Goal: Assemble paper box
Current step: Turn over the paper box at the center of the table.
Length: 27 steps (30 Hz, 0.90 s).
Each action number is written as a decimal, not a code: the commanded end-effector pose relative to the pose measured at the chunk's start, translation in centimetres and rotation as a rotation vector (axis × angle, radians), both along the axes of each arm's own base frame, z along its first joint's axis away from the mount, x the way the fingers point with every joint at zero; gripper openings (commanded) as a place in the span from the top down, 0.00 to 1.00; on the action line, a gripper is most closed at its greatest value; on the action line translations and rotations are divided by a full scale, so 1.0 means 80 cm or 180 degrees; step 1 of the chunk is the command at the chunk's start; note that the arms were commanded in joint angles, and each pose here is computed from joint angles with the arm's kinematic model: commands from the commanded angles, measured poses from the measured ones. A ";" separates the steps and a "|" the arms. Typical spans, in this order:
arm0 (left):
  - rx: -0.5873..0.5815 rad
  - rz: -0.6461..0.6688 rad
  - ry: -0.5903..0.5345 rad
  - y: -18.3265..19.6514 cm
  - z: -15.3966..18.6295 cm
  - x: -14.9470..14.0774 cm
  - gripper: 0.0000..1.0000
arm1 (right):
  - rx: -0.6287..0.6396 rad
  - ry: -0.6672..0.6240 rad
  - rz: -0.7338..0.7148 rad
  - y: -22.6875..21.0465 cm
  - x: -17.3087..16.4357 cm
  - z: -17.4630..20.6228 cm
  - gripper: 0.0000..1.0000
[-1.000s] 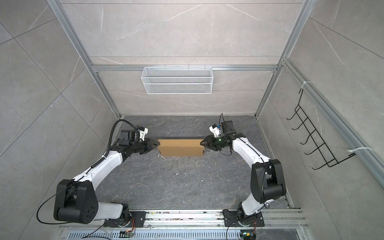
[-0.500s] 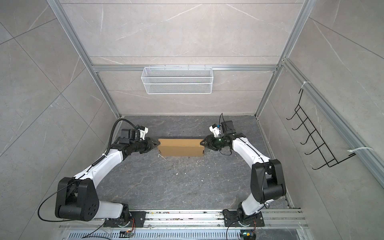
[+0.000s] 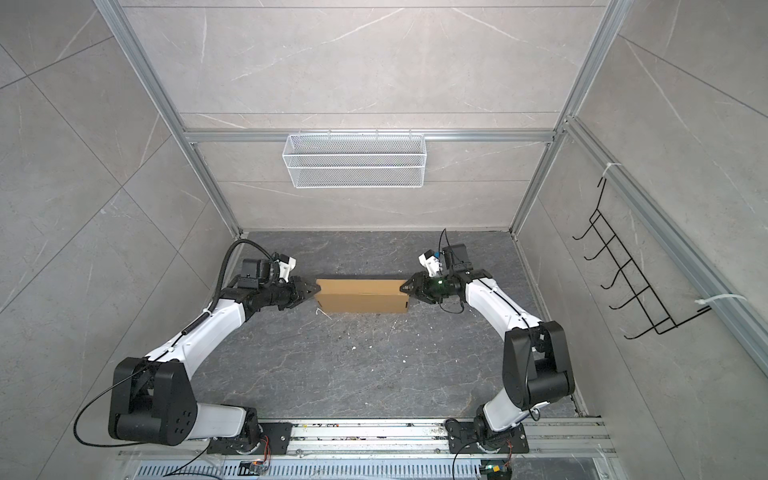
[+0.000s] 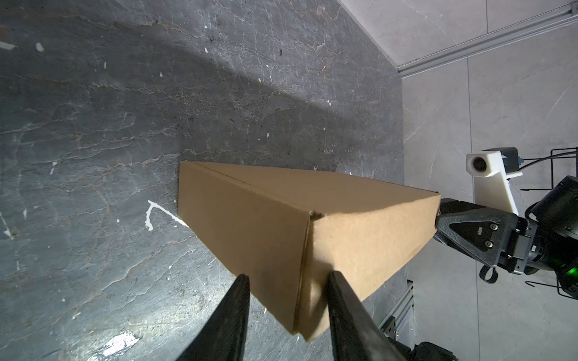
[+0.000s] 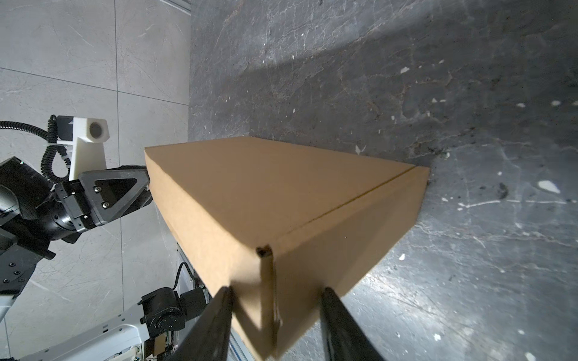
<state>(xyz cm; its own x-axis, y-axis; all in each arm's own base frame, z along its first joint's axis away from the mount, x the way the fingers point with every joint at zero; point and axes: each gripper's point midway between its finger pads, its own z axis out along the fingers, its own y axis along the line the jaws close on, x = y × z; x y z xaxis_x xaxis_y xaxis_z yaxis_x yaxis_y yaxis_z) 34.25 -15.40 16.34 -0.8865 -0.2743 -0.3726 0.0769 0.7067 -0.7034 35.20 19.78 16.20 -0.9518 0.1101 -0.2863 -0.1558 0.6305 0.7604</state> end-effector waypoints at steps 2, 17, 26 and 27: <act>0.0052 -0.0047 0.0307 0.000 -0.022 -0.031 0.56 | 0.0059 0.0015 0.0060 0.006 -0.016 0.007 0.51; -0.0013 -0.0011 0.0309 0.003 -0.019 -0.057 0.50 | 0.0122 0.0116 0.0085 0.007 -0.041 0.003 0.48; -0.0012 -0.0021 0.0310 0.004 -0.017 -0.069 0.48 | 0.0091 0.0188 0.0076 0.005 -0.058 -0.006 0.46; -0.0011 -0.0023 0.0310 0.004 -0.016 -0.070 0.48 | 0.0077 0.0192 0.0071 0.004 -0.059 -0.006 0.46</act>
<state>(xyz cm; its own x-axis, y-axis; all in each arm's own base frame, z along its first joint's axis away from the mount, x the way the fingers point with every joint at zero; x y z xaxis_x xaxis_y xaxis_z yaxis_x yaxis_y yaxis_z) 29.18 -14.89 14.19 -0.9215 -0.2720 -0.2773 0.0008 0.7126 -0.7016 31.31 20.05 15.49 -0.9677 0.0999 -0.2316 -0.1240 0.6112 0.7817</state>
